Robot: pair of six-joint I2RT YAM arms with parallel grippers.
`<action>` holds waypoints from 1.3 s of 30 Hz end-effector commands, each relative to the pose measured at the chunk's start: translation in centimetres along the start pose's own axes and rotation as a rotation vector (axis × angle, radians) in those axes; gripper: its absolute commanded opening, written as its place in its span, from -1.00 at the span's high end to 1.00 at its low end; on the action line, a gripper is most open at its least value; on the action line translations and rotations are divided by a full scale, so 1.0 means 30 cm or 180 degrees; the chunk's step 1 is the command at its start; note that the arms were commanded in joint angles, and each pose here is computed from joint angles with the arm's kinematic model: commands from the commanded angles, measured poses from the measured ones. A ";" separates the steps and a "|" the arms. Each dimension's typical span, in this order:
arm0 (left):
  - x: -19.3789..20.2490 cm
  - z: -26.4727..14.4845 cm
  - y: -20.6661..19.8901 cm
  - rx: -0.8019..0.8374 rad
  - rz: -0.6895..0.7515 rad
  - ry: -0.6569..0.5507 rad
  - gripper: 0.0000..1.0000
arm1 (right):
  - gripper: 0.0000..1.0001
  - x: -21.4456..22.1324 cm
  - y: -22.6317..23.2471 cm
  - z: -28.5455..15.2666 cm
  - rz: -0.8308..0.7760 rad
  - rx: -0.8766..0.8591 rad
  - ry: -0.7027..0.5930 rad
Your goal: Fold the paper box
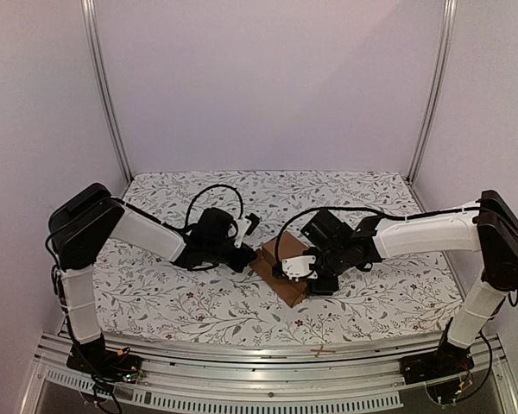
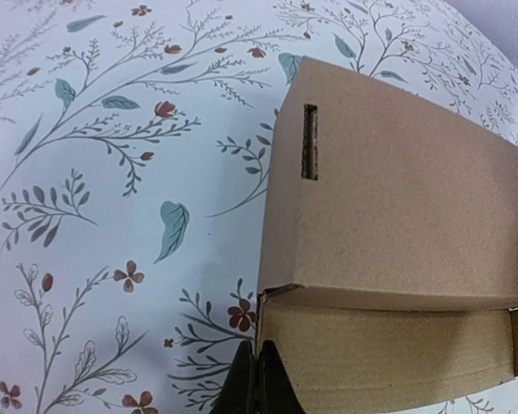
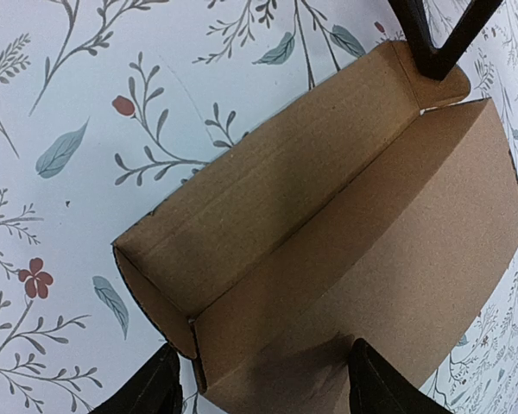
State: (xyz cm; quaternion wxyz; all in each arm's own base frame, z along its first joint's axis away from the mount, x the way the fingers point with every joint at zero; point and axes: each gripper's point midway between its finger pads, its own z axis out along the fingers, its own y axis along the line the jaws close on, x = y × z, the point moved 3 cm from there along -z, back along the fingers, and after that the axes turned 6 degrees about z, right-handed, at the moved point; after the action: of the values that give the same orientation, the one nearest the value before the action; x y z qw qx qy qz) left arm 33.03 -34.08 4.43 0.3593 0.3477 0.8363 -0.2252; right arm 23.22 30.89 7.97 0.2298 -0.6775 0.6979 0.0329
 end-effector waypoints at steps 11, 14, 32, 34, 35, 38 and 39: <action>0.014 -0.038 -0.063 -0.0012 0.0290 -0.0245 1.00 | -0.27 0.048 0.061 0.061 0.0067 -0.0287 0.0239; 0.012 -0.045 -0.073 -0.0019 0.0362 -0.0299 1.00 | -0.28 0.048 0.060 0.061 0.0059 -0.0283 0.0236; -0.022 -0.040 -0.105 -0.0028 0.0534 -0.0260 1.00 | -0.27 0.054 0.071 0.062 0.0005 -0.0356 0.0267; -0.024 -0.039 -0.111 -0.0042 0.0585 -0.0242 1.00 | -0.26 0.050 0.071 0.061 0.0003 -0.0355 0.0256; -0.022 -0.037 -0.114 -0.0072 0.0623 -0.0222 1.00 | -0.26 0.052 0.072 0.063 0.0007 -0.0360 0.0263; -0.027 -0.031 -0.130 -0.0060 0.0671 -0.0195 1.00 | -0.26 0.054 0.074 0.064 0.0002 -0.0375 0.0269; -0.031 -0.031 -0.132 -0.0056 0.0669 -0.0208 1.00 | -0.26 0.054 0.075 0.065 -0.0004 -0.0380 0.0273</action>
State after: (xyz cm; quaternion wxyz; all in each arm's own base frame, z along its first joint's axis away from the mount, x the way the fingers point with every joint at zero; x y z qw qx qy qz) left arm 31.69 -33.90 4.38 0.4048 0.3907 0.8106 -0.1624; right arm 23.42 31.20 7.97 0.2256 -0.6771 0.6997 0.0333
